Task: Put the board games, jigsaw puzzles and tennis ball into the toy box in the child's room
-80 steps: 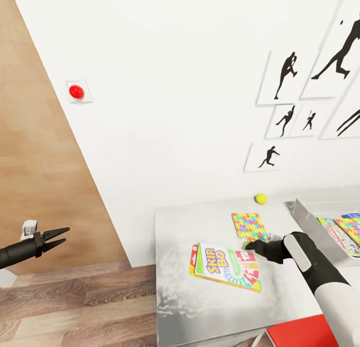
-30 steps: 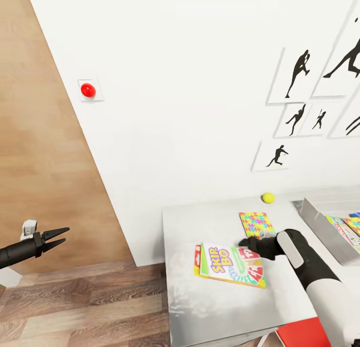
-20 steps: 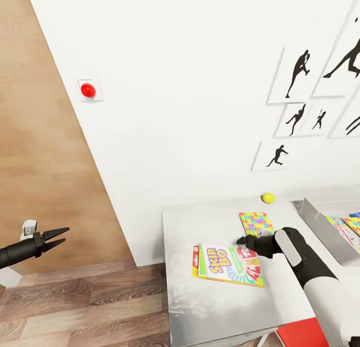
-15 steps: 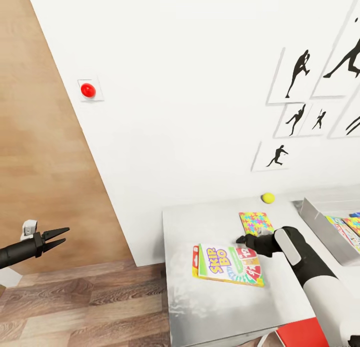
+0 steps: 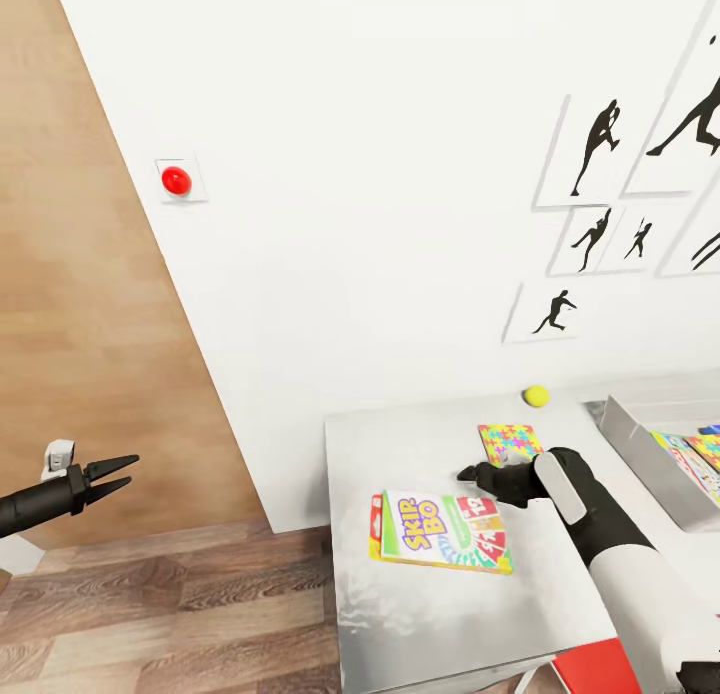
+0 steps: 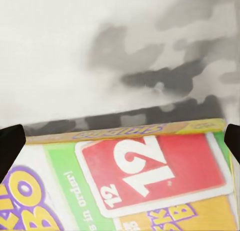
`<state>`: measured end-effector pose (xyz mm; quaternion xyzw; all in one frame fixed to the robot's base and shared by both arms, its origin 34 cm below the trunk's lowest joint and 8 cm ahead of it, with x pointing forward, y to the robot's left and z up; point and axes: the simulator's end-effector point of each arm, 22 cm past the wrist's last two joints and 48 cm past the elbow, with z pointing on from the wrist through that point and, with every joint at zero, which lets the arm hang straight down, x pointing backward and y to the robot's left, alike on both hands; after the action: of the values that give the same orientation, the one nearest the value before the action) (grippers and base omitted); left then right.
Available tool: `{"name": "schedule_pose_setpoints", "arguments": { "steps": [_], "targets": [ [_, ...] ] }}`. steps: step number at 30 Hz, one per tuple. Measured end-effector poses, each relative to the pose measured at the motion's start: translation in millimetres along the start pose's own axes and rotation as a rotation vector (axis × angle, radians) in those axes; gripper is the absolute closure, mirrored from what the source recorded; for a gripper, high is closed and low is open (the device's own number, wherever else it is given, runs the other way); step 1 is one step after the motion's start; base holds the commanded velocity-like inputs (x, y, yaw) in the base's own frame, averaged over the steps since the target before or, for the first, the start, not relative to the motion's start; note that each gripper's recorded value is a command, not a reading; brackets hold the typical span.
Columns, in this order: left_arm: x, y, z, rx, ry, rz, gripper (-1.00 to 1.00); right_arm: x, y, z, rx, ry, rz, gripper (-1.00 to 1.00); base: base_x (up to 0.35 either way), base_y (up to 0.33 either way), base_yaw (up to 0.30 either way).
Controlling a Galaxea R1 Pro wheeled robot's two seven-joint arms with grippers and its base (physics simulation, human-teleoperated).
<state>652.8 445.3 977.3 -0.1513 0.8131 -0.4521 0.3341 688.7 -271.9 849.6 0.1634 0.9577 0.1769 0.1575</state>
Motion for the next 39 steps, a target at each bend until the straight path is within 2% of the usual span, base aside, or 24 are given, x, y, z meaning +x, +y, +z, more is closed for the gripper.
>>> {"name": "schedule_pose_setpoints", "arguments": {
  "steps": [23, 32, 39],
  "targets": [
    [-0.3, -0.1, -0.4, 0.0, 0.0, 0.001, -1.0, 4.8, 12.2, 0.9, -0.008, 0.039, -0.022, -1.0, 0.0, 0.0, 0.0],
    [-0.5, -0.1, -0.7, 0.0, -0.001, 0.001, -1.0, -0.9, 7.8, -3.1, 0.002, 0.036, -0.027, -1.0, 0.0, 0.0, 0.0],
    [-0.3, -0.2, -0.5, 0.001, 0.0, 0.001, -1.0, -10.0, -6.5, -10.0, 0.023, 0.022, -0.023, -1.0, 0.0, 0.0, 0.0]
  ]
}}
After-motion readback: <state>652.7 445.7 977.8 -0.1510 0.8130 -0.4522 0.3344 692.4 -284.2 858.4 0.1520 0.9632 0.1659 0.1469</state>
